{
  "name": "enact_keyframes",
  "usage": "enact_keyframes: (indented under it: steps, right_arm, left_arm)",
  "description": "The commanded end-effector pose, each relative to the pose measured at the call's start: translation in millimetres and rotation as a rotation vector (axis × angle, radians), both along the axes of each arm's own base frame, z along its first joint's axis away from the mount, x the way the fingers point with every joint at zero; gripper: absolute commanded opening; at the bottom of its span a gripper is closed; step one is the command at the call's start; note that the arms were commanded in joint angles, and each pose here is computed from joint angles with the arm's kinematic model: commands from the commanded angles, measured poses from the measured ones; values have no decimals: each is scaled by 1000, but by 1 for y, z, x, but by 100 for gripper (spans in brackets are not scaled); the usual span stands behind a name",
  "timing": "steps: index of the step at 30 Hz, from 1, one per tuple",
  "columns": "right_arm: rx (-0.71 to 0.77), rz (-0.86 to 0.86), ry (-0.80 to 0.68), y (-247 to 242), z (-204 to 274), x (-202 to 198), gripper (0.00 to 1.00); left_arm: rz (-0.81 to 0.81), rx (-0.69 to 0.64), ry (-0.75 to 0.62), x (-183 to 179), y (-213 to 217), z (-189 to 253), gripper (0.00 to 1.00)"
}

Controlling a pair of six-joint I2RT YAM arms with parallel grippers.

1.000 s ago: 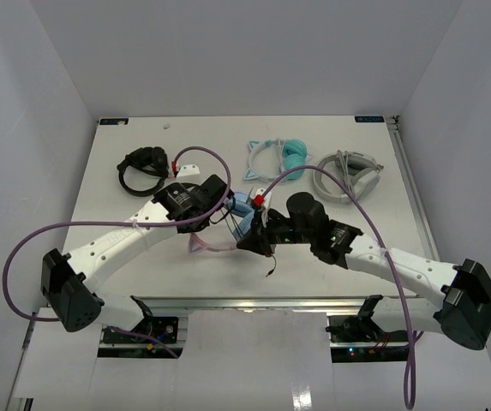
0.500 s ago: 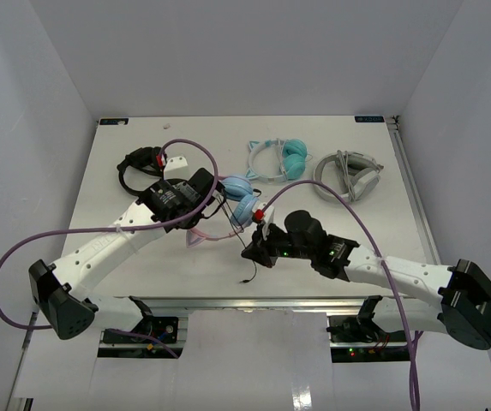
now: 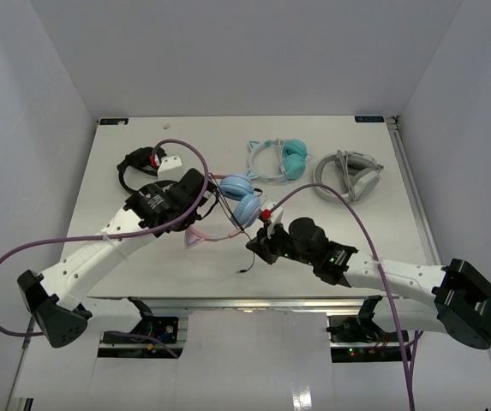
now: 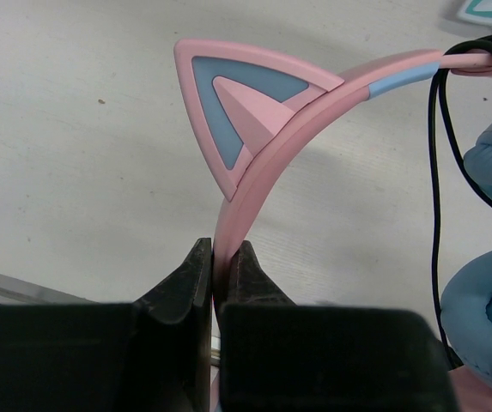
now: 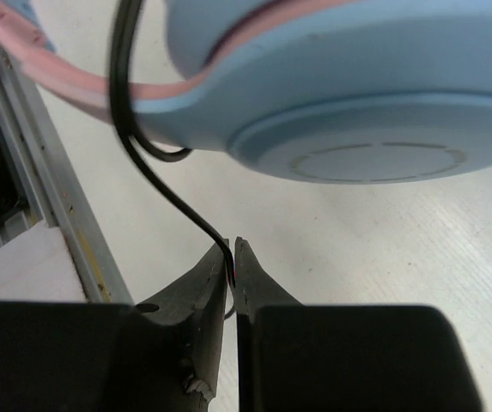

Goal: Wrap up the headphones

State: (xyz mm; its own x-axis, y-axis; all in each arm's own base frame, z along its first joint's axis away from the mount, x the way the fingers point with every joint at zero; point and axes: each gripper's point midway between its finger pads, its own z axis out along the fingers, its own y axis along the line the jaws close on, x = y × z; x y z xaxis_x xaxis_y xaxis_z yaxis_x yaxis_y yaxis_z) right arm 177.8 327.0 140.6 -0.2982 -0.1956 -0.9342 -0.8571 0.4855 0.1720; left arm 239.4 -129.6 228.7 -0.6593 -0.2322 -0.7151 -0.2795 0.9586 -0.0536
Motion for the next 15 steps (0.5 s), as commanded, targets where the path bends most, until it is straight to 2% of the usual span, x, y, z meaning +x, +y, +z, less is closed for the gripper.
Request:
enact_keyframes:
  steps: [1, 15]
  right_arm:
    - [77, -99, -67, -1, 12, 19, 13]
    - [181, -132, -158, -5, 22, 25, 18]
  left_arm:
    - [-29, -171, -104, 5, -16, 31, 0]
    - [-125, -313, -83, 4, -51, 22, 0]
